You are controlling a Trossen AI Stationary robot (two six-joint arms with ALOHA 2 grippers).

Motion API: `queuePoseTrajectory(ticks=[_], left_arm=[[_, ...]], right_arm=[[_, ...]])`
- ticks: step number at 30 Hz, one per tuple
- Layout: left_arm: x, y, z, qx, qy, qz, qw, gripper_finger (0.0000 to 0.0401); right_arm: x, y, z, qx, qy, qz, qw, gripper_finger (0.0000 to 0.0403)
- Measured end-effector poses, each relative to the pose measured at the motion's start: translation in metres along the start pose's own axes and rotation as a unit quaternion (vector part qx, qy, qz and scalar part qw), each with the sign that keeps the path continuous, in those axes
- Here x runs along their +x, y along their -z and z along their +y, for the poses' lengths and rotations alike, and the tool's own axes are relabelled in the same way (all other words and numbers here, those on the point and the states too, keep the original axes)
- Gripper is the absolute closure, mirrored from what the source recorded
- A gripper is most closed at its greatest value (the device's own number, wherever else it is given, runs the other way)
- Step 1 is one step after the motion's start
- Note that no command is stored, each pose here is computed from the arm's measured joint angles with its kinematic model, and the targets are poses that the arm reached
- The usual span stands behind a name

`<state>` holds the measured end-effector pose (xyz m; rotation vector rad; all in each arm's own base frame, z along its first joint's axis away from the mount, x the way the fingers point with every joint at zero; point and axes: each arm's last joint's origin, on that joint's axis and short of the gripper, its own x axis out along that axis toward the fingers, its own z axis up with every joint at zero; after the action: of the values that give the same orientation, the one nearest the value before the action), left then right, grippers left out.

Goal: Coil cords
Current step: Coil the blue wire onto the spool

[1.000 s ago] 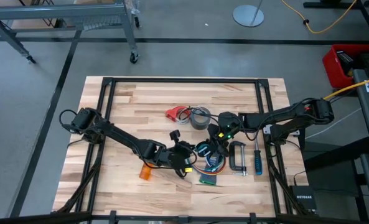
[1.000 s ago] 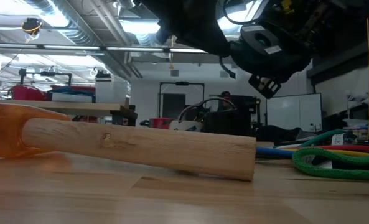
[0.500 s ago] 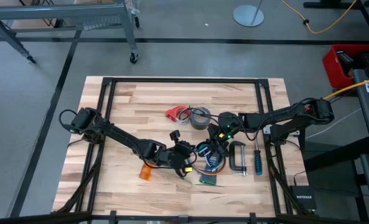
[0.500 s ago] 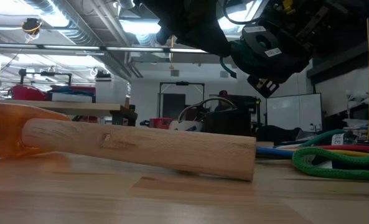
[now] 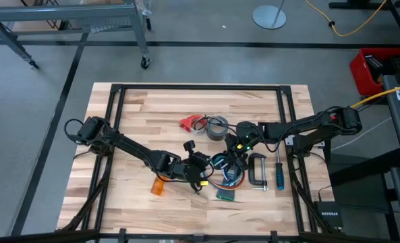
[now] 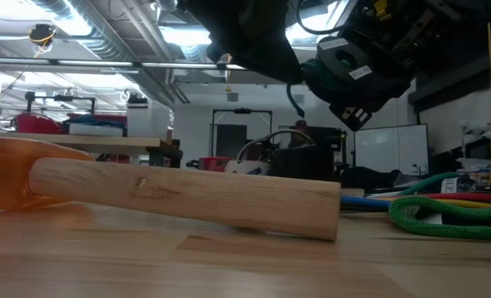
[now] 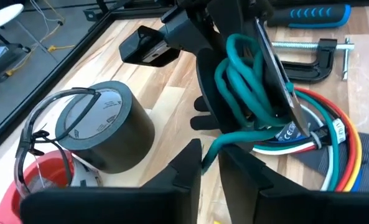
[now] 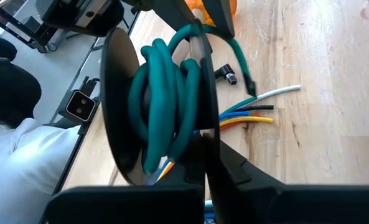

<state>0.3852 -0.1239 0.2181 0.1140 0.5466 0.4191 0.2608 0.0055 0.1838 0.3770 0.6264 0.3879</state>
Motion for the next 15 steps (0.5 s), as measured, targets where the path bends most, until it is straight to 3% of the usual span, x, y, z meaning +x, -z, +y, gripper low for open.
queuePoseTrajectory(ticks=[15], left_arm=[[-0.0026,0.0050,-0.0030,0.030,0.025,0.024,0.999,0.0349]], right_arm=[[-0.0001,-0.0001,-0.0001,0.001,-0.001,0.000,1.000,0.0398]])
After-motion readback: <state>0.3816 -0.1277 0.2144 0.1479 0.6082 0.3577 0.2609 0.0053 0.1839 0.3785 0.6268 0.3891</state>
